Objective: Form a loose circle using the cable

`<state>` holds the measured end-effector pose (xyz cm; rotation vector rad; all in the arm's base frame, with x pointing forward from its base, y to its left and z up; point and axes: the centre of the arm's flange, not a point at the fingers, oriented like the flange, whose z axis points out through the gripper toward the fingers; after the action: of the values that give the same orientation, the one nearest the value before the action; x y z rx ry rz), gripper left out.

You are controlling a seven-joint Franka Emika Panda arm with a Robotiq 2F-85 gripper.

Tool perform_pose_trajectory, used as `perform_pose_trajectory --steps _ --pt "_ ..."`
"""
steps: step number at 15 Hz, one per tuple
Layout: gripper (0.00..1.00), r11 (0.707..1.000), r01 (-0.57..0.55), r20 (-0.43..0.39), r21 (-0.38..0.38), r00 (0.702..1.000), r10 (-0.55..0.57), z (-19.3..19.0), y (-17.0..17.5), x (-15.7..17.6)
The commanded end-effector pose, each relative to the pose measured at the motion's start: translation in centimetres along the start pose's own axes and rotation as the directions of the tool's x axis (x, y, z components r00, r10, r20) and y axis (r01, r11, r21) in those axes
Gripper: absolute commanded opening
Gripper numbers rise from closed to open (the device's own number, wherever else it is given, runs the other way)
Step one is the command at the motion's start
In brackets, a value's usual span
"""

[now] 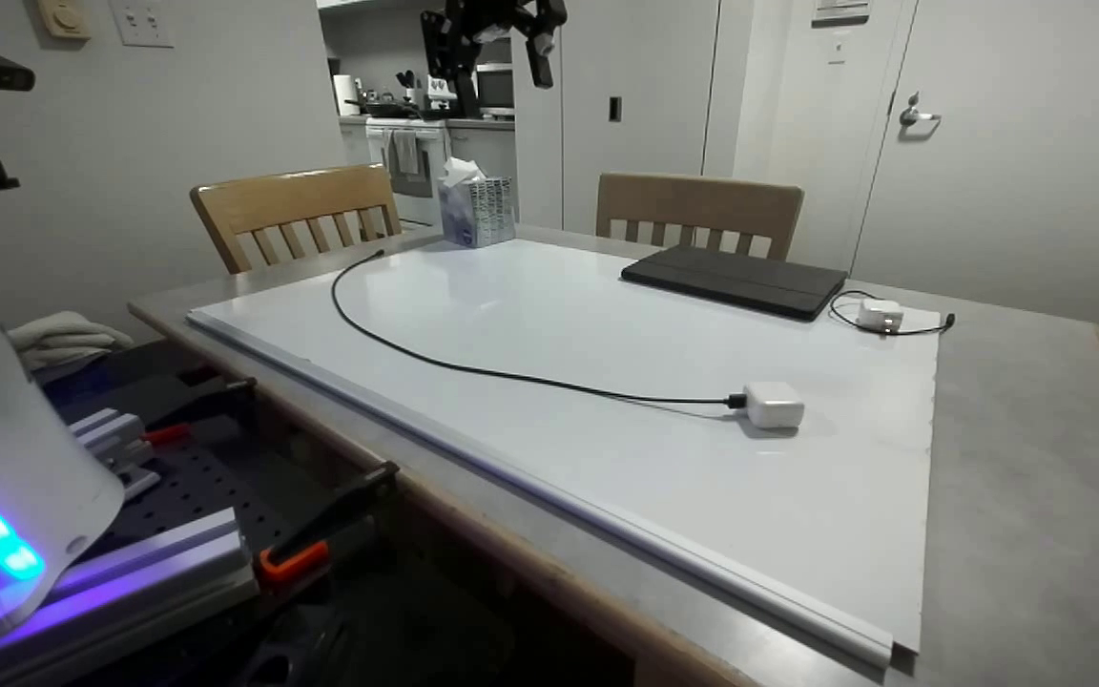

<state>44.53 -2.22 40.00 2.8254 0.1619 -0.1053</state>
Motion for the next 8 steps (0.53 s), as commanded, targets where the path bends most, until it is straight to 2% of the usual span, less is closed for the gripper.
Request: perform_pose_trajectory --steps 1,4,6,8 --pt "1.00 1.000 -0.002 -0.001 0.000 1.000 0.002 -0.1 0.1 -0.1" --pt "1.00 0.998 -0.057 -0.004 0.003 0.998 0.057 0.0 0.2 0.7" --pt "1.00 0.977 -0.212 -0.015 0.019 0.977 0.213 0.4 1.1 1.1" --pt "1.00 0.946 -0.322 -0.024 0.041 0.946 0.323 0.6 2.4 0.7"
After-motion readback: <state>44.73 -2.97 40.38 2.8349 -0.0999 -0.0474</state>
